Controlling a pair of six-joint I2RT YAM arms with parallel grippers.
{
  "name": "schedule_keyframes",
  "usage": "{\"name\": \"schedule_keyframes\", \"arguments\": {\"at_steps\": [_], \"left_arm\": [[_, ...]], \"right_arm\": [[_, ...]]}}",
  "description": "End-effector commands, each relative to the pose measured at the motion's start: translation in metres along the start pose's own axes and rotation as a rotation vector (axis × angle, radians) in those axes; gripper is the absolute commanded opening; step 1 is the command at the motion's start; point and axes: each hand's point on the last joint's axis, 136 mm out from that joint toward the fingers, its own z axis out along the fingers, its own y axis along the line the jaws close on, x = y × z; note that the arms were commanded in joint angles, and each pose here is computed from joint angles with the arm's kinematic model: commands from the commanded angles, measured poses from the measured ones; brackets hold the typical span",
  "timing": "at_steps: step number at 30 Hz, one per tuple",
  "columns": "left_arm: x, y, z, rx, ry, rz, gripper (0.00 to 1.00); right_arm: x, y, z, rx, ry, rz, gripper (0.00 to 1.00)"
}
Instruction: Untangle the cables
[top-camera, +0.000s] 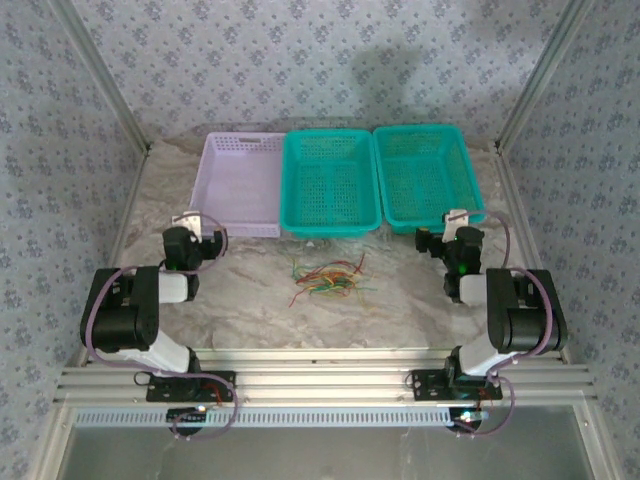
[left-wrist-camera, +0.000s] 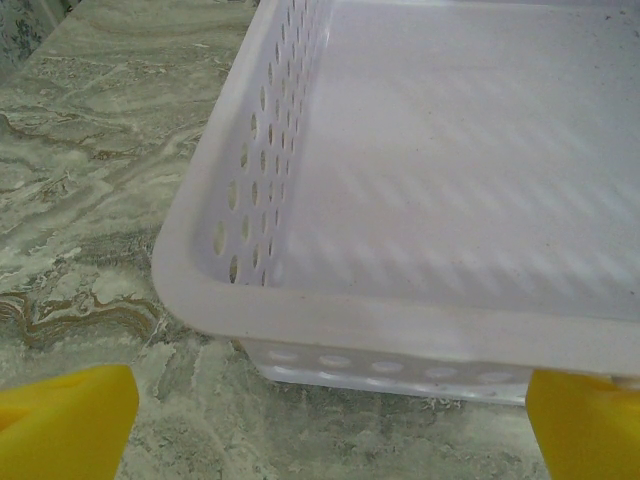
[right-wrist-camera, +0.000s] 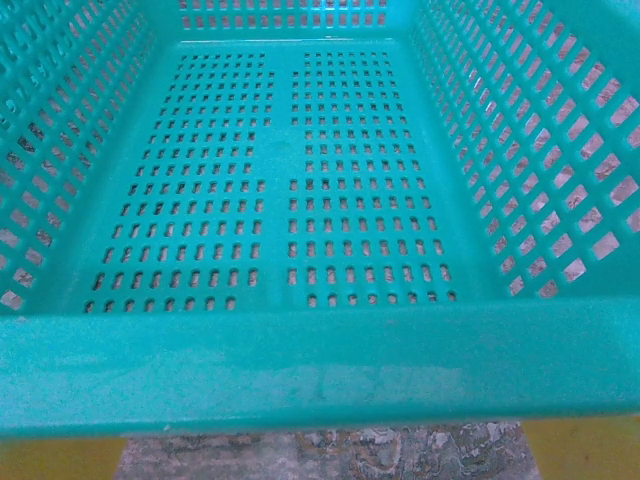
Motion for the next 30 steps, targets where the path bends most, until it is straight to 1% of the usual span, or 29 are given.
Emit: {"name": "schedule_keyframes", "arguments": {"at_steps": [1,20,22,26,30], "left_arm": [[-0.018,-0.003,0.0,0.018,-0.054,0.006,1.0],[-0.017,-0.003,0.0,0.016,-0.053,0.006,1.0],[-0.017,-0.003,0.0,0.018,-0.054,0.007,1.0],[-0.017,-0.003,0.0,0.016,-0.053,0.006,1.0],[-0.017,-0.003,0.0,0.016,-0.054,0.006,1.0]], "right_arm": [[-0.006,-0.001,0.002,0.001,-0.009,0.015,1.0],[-0.006,-0.002,0.001,0.002,-0.01,0.016,1.0],[-0.008,-0.009,0.002,0.054,-0.002,0.026,1.0],[-0.01,-0.011,0.0,0.066,-0.01,0.028,1.0],[-0.03,-0.013,-0.015,0.139,-0.031,-0.005,1.0]]}}
